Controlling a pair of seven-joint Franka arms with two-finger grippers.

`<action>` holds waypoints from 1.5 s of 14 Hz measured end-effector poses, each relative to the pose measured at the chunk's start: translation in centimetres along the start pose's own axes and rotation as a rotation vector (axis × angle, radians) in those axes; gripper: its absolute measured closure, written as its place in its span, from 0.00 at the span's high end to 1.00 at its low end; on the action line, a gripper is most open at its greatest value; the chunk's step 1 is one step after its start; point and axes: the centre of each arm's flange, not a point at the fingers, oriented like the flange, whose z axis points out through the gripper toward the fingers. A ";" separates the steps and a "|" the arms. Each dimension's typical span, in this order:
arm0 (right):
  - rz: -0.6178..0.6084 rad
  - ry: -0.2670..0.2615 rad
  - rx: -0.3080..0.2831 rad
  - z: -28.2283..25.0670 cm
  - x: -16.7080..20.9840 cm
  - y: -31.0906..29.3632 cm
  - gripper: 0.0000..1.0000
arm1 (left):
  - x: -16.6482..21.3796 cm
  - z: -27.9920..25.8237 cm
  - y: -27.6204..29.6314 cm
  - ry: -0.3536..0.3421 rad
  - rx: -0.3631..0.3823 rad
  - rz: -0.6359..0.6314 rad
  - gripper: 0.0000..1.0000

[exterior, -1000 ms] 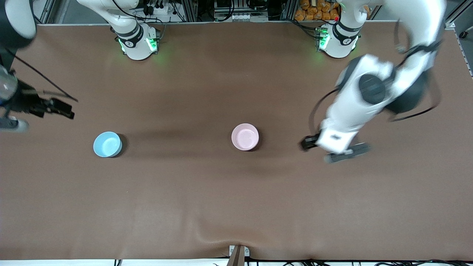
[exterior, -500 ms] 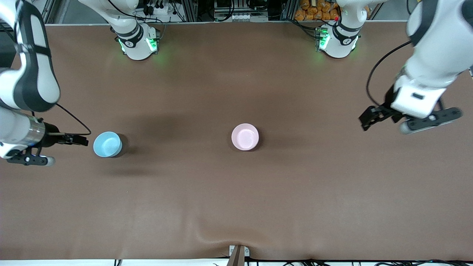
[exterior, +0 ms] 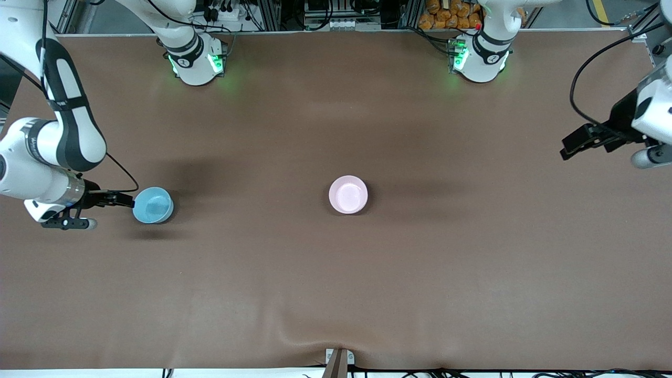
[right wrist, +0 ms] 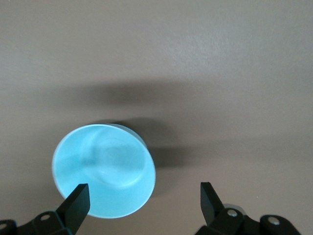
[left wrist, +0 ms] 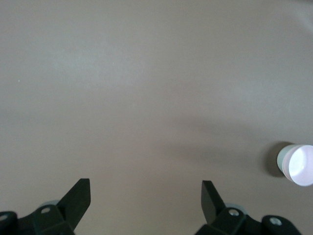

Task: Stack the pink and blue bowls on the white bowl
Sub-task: 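Raise the left gripper away while the right gripper reaches the blue bowl, then grasp the blue bowl rim with the right gripper and lift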

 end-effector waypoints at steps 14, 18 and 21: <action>-0.060 -0.023 0.022 6.6 -1.1 0.2 0.23 | -1.8 -2.2 -0.1 -0.043 0.004 0.007 1.00; -0.067 -0.017 0.025 6.2 -1.0 -0.3 0.03 | -2.1 -3.2 -0.2 -0.024 0.000 0.009 1.00; -0.052 -0.014 0.053 6.0 -0.7 -1.1 0.03 | -2.6 -4.0 -0.2 -0.008 -0.003 0.012 1.00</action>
